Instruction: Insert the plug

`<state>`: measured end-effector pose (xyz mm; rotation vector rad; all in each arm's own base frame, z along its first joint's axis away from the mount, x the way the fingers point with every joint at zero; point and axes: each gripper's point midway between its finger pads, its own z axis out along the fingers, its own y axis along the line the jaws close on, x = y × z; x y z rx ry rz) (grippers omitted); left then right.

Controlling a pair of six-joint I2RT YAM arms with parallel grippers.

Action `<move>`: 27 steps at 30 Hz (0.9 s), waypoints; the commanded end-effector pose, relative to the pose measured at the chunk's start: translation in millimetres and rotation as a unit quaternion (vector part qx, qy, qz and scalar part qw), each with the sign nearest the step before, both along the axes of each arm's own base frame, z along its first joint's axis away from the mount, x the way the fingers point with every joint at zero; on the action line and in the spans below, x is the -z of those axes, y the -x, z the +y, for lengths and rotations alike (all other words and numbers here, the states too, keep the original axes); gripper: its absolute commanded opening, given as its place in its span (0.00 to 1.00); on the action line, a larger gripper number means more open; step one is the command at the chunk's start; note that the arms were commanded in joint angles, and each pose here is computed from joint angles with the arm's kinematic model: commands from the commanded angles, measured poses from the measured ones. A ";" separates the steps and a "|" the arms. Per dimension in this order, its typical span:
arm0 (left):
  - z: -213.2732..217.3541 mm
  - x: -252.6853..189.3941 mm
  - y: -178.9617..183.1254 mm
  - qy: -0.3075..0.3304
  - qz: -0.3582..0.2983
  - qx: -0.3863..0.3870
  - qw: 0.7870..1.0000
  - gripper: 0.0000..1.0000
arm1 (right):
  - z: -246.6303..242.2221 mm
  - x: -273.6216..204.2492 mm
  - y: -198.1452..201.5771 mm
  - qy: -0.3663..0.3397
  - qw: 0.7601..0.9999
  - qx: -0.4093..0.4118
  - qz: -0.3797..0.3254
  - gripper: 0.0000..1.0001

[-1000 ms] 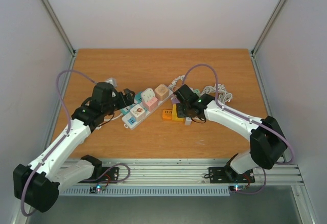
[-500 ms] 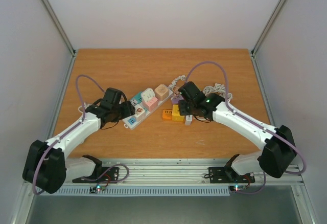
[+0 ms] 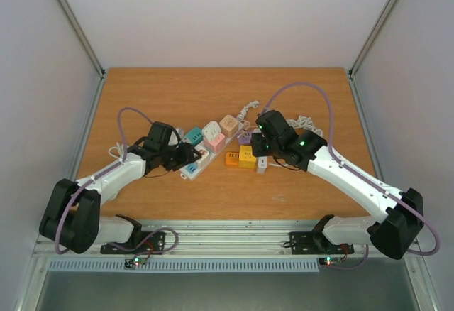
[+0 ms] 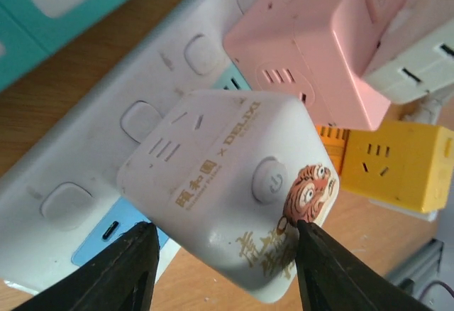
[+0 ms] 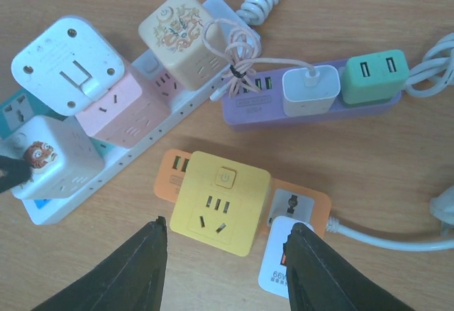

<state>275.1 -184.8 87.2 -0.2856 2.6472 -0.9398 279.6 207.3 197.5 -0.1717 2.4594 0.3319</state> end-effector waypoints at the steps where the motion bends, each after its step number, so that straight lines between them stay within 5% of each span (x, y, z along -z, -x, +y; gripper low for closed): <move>1: -21.6 -10.0 8.8 0.065 -0.003 0.045 0.997 0.54 | -13.3 -9.4 4.7 -0.003 1.000 0.023 -0.014 0.48; 5: -19.5 -14.8 9.0 0.062 -0.004 0.038 0.997 0.59 | -21.0 -10.7 7.5 0.000 0.999 0.036 -0.015 0.51; 13: 45.5 -44.6 17.7 -0.070 -0.041 -0.077 0.994 0.98 | -54.0 -30.2 24.2 -0.004 0.996 0.066 -0.063 0.74; 21: 85.6 -155.7 51.2 -0.060 -0.199 -0.126 0.970 0.99 | -97.1 -57.9 42.4 0.012 0.987 0.101 -0.123 0.97; 27: 108.6 -231.9 74.1 -0.059 -0.315 -0.142 0.937 0.99 | -127.0 -101.9 57.3 -0.010 0.973 0.127 -0.194 0.98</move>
